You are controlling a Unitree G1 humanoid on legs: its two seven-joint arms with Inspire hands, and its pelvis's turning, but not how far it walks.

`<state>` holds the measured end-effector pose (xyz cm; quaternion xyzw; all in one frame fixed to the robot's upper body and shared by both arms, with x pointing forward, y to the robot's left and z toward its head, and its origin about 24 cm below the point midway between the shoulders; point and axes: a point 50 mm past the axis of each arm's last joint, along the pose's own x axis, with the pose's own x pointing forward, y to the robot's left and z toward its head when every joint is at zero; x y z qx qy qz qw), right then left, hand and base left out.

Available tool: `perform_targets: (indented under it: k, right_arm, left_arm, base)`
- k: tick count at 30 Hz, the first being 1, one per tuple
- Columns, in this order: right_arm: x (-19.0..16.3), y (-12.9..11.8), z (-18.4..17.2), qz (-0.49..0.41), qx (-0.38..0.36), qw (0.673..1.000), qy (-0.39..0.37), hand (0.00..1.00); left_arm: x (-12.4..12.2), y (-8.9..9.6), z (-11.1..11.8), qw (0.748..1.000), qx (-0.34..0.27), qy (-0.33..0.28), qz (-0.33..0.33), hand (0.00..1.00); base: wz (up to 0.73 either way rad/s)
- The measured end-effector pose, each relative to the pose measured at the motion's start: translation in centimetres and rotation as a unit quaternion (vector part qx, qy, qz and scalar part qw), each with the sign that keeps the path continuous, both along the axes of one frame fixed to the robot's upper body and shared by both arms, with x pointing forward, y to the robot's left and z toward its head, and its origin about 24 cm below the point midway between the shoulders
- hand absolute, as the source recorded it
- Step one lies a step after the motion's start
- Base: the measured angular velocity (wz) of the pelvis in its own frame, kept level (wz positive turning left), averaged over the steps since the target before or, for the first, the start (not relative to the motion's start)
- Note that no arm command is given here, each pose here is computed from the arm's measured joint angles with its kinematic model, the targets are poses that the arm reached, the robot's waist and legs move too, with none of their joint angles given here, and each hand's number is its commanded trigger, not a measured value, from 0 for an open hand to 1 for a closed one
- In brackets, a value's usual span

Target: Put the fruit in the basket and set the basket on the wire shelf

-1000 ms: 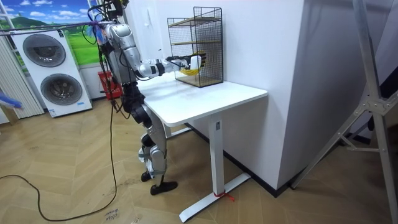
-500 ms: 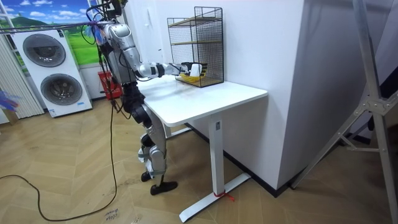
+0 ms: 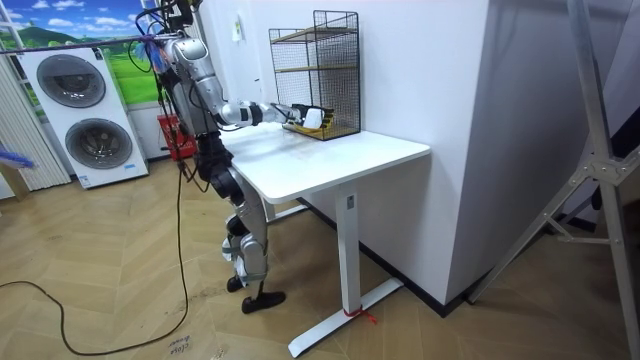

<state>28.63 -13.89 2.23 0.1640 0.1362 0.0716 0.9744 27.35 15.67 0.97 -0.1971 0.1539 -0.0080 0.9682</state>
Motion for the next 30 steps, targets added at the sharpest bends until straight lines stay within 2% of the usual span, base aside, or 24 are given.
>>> perform_targets:
  k: [15,20,25,30]
  right_arm:
    - [0.0,-0.9,-0.6,-0.010,0.022,1.000,0.013,0.00]
    - [0.0,-1.1,-0.5,-0.014,0.023,1.000,0.009,0.00]
    - [-0.3,-1.3,0.4,-0.017,0.026,0.999,-0.013,0.00]
    - [-0.3,-1.5,0.6,-0.019,0.024,0.999,-0.018,0.00]
  left_arm:
    - [0.0,2.1,-0.1,0.999,-0.003,0.004,0.043,0.00]
    - [0.1,2.0,0.4,0.999,0.004,-0.007,0.045,0.00]
    - [0.4,1.9,2.2,0.998,0.021,-0.047,0.036,0.00]
    - [0.3,1.9,2.2,0.998,0.020,-0.048,0.032,0.00]
  base:
    - [0.02]
    - [0.00]
    - [0.00]
    - [-0.05]
